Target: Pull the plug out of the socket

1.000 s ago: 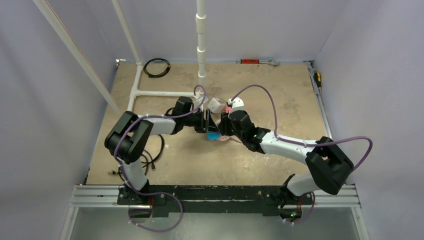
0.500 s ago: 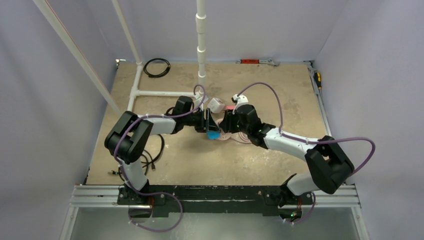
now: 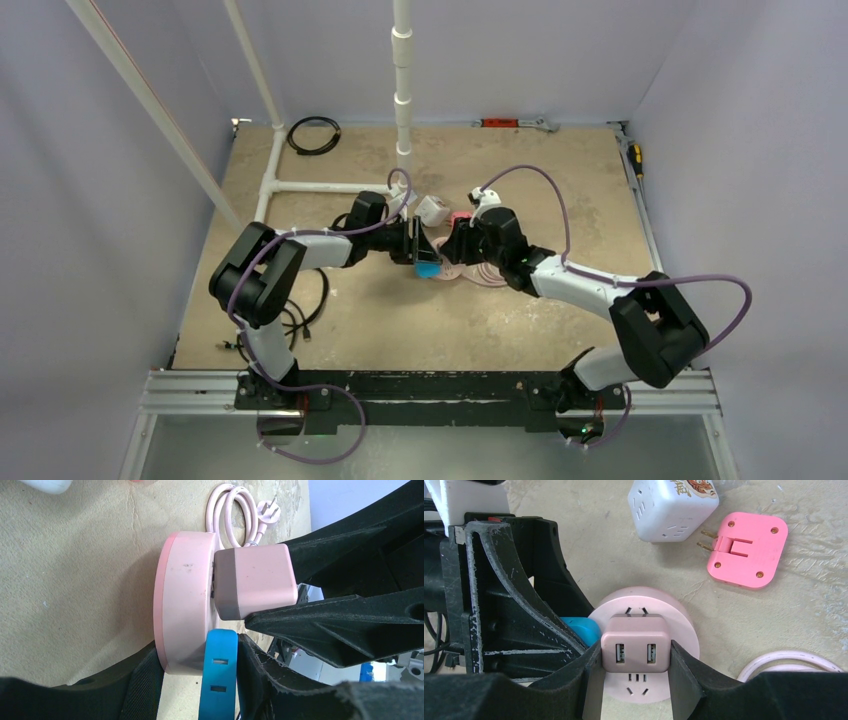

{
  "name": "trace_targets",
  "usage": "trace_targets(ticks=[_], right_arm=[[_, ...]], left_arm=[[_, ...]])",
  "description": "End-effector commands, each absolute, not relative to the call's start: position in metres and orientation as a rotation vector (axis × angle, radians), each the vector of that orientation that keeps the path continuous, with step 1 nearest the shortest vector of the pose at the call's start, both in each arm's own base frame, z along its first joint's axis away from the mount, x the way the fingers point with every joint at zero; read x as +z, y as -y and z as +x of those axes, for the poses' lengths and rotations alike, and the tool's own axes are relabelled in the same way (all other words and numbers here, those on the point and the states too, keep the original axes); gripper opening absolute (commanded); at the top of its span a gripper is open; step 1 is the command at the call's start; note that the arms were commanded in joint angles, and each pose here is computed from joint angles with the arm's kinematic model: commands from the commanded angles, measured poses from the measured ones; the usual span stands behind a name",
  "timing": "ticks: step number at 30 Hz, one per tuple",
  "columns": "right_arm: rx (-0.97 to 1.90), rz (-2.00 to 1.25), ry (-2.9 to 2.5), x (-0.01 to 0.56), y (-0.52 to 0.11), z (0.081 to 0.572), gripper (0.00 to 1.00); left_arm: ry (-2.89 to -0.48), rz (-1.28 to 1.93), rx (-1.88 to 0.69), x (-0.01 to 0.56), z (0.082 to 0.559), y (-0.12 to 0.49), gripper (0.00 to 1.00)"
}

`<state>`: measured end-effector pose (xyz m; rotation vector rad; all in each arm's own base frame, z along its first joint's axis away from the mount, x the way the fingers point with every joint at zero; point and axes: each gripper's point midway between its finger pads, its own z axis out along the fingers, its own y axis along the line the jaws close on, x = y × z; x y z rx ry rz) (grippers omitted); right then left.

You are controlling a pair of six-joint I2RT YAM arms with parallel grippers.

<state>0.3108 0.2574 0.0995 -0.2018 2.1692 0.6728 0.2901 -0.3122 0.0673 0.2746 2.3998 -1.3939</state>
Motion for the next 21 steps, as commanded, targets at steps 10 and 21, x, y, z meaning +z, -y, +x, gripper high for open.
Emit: trace_targets(ticks=[10,21], right_arm=[[0.55,-0.107,-2.03,0.1344,-0.2473,0.3216,0.0],[0.357,-0.106,-2.023,0.1351,-0.2503,0.3156,0.0]], left_arm=[[-2.365,0.327,-1.352,0.0721,0.2974,0.314,0.0],[-2.386,0.316,-1.327,0.0683,0.2979,0.3117,0.0]])
